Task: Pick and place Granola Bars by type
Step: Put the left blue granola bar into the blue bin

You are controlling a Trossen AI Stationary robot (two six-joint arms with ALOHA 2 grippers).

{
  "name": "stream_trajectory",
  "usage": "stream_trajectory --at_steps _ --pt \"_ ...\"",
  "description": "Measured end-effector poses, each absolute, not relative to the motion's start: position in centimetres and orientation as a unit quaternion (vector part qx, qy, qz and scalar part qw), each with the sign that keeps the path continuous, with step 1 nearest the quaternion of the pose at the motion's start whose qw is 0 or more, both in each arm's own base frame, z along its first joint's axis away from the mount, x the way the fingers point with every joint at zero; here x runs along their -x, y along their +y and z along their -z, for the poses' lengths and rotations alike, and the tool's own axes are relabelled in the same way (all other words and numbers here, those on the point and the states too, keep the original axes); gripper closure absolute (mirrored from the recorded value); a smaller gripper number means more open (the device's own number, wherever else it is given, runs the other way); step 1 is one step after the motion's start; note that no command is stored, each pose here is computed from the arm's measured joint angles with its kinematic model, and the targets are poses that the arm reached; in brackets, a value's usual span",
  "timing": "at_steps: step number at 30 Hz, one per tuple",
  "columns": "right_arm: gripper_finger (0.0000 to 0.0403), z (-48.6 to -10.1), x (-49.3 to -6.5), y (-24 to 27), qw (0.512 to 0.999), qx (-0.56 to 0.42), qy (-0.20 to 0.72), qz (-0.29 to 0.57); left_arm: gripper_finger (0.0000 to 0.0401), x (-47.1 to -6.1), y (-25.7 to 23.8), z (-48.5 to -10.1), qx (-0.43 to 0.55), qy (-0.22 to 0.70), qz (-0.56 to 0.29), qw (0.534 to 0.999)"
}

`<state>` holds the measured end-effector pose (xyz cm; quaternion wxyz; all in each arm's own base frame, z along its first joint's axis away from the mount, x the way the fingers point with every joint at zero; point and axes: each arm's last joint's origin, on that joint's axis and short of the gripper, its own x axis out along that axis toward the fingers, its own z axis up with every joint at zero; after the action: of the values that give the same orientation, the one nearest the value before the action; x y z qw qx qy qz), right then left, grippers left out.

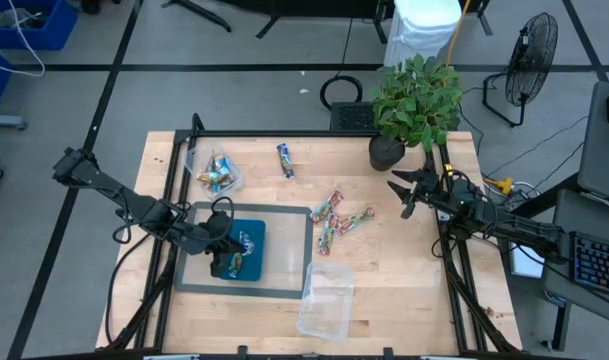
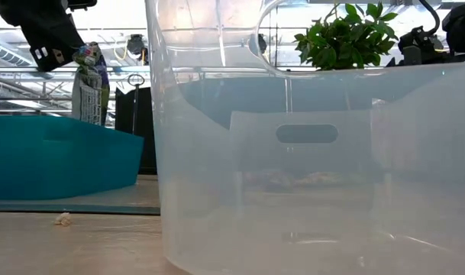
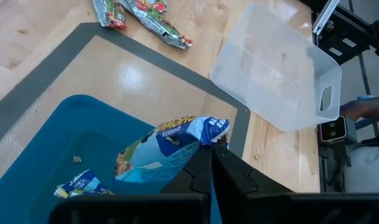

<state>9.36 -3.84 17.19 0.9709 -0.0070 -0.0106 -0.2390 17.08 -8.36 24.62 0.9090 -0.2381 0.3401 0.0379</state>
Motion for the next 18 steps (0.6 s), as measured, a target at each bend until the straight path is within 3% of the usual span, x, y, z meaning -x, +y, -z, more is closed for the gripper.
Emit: stream_trajectory --at_steps 4,11,18 --pt "0.0243 -17.19 -9.36 -3.85 0.971 0.007 -0.01 0.239 0.0397 -17.08 -8.37 -24.63 0.238 0.34 -0.038 0.909" --pt "0.0243 -17.19 -9.36 -3.84 0.971 0.007 -0.011 0.239 0.0379 -17.08 -8.36 -24.63 0.236 0.34 -0.037 0.91" --pt "0.0243 -17.19 -9.36 -3.84 0.971 0.007 -0.011 0.239 0.0397 -17.08 -8.36 -24.62 0.216 0.341 -0.03 0.915"
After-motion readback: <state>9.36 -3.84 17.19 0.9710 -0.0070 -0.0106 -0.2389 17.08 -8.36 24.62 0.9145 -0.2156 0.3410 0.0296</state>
